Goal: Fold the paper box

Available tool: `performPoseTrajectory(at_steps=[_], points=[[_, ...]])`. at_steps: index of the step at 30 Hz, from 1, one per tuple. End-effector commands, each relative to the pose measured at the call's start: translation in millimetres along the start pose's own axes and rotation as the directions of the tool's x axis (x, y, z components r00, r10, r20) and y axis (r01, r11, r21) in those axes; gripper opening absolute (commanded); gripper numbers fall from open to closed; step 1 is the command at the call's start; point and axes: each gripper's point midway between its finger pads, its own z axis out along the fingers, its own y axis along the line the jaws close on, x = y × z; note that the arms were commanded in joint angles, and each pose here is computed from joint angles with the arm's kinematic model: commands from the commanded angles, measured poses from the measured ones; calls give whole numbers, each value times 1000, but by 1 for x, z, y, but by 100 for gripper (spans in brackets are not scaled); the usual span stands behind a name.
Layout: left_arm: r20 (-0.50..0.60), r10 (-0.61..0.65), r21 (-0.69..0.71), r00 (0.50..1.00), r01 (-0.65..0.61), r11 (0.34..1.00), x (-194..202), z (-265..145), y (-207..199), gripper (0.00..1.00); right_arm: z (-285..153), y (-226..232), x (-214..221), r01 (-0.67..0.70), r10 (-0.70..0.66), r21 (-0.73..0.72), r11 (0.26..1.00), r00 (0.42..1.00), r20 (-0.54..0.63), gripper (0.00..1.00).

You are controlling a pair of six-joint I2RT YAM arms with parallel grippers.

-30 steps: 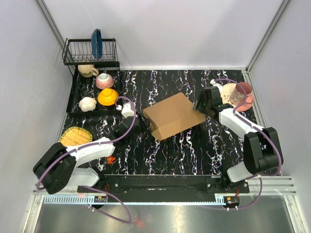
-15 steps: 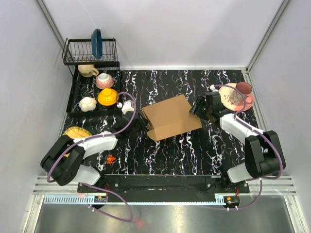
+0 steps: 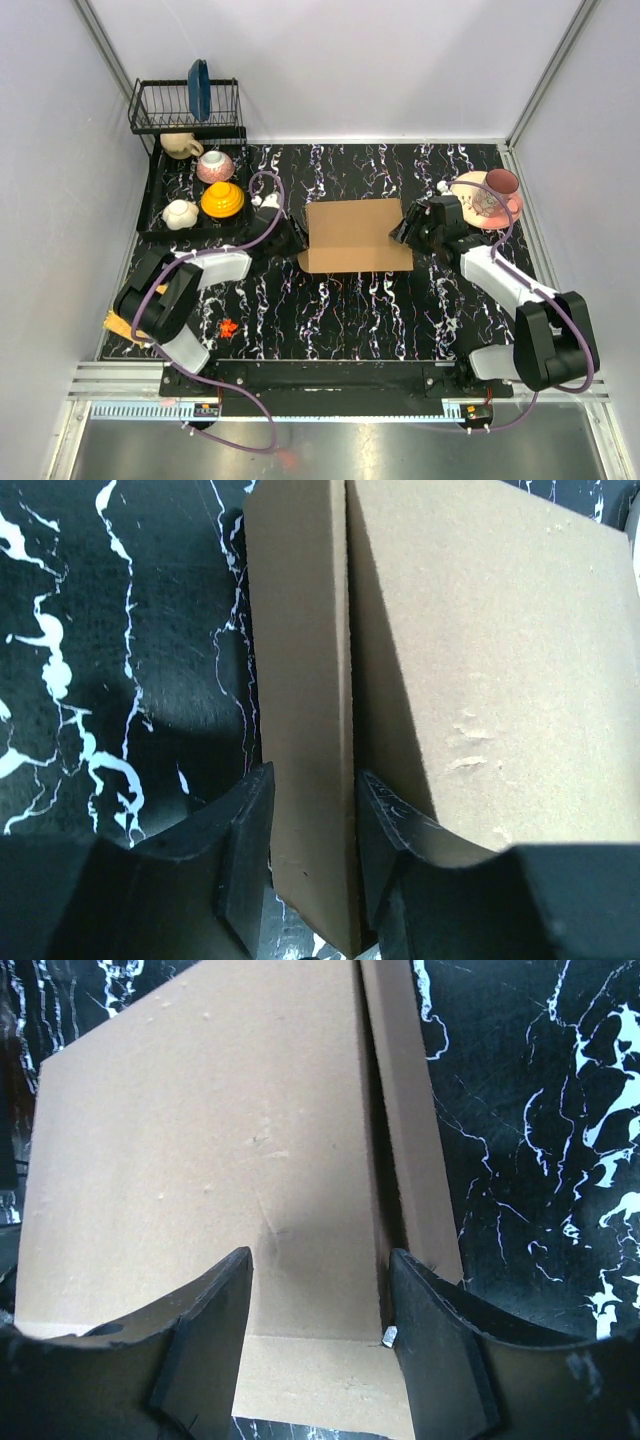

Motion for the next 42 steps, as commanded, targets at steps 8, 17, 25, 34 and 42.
performPoseTrajectory(at_steps=[8, 17, 25, 34, 42], points=[[250, 29, -151, 968, 10, 989, -88, -53, 21, 52, -39, 27, -32, 18, -11, -55, 998, 991, 130, 66], [486, -53, 134, 872, -14, 991, -129, -107, -35, 51, -43, 28, -37, 12, -2, -57, 998, 987, 163, 66], [221, 82, 302, 972, -148, 942, -43, -58, -96, 44, -30, 14, -21, 23, -20, -23, 999, 994, 111, 61], [26, 150, 52, 988, -151, 987, 32, -18, -29, 39, -23, -11, 8, 23, -25, 33, 999, 998, 53, 61], [-11, 167, -62, 986, -167, 984, 45, -7, 2, 38, -66, 38, -36, 37, 7, -171, 985, 968, 249, 61]])
